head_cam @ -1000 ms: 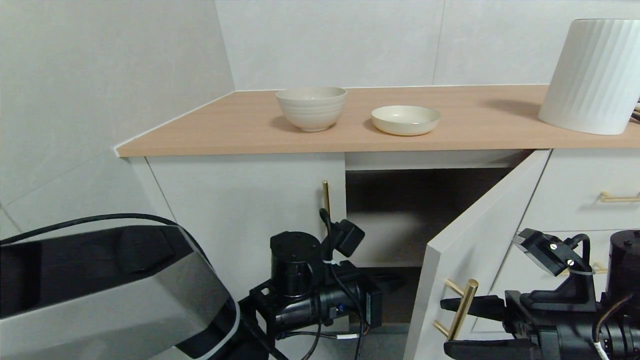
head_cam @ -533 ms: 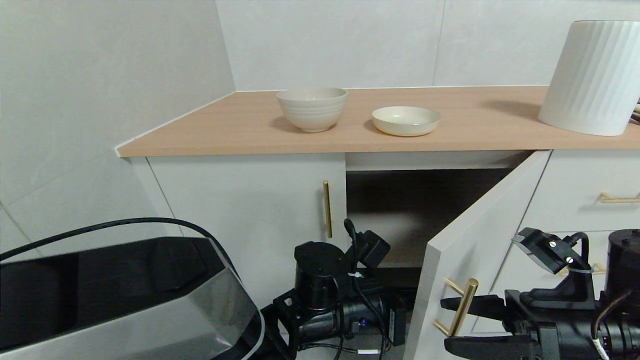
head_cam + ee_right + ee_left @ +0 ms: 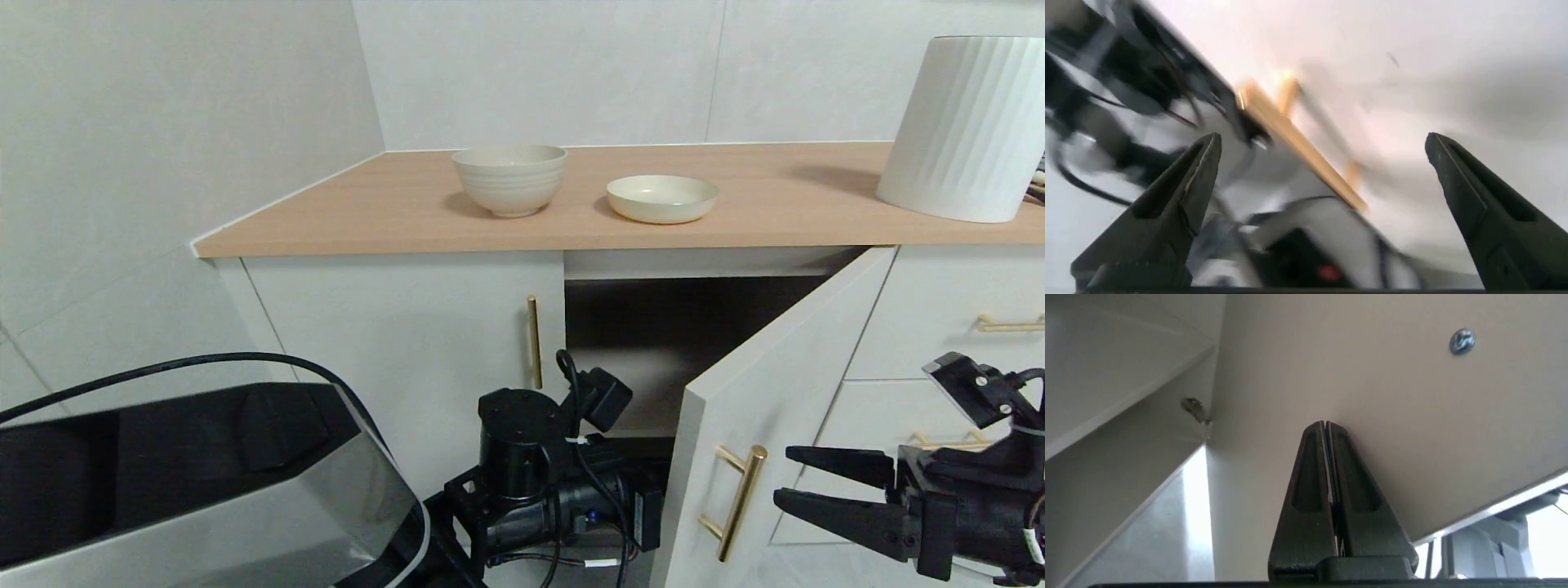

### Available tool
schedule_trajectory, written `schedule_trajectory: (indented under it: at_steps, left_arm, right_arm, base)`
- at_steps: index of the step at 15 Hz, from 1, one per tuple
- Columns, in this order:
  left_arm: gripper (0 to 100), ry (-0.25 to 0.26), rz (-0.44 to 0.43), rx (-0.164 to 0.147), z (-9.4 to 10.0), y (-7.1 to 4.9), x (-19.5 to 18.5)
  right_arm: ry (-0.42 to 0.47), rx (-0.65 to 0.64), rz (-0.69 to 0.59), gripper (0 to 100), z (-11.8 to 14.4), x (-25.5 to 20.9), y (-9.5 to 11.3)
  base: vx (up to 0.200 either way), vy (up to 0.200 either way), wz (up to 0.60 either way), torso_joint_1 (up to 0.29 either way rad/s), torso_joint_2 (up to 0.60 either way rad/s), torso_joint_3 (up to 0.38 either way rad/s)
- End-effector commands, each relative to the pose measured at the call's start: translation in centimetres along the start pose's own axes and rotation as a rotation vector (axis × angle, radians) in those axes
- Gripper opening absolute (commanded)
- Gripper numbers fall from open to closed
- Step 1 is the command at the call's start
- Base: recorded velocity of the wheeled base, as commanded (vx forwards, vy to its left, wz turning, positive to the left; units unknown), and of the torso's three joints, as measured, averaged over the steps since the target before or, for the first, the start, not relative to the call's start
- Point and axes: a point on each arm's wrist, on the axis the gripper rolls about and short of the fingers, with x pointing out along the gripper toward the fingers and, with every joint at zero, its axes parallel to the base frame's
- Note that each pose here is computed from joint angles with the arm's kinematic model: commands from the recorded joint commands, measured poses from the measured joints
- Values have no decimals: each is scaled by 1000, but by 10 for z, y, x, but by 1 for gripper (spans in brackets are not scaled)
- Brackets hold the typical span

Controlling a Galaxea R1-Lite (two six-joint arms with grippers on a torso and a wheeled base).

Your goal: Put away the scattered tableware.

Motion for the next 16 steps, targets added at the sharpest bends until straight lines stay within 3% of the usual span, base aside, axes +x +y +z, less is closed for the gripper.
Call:
schedule_trajectory:
  at_steps: [1,4,6,9,13,16]
  left_arm:
    - [0,-14,10,3,3,-1,-1]
    - [0,-25,35,-1,4,-1,-1]
    - [0,-24,36,-3,4,-1,-1]
    - [0,-24,36,-3,5,-2,-1]
    - [0,-5,22,-5,10,-13,-3]
    - [0,11,21,-10,11,-15,-2]
  right_arm:
    - [-20,-68,-107,100,-10,-13,4]
    - [-83,-119,-202,100,-2,-40,36]
    - [-22,-95,-265,100,27,-60,57]
    - [-46,-177,-362,100,34,-66,61]
    - [-12,-160,-367,100,26,-64,58]
    - [13,-148,-369,100,21,-62,55]
  base:
    - [0,0,0,0,0,0]
    - [0,0,0,0,0,0]
    - [0,0,0,0,0,0]
    - [0,0,0,0,0,0]
    - [0,0,0,0,0,0]
    - [0,0,0,0,0,0]
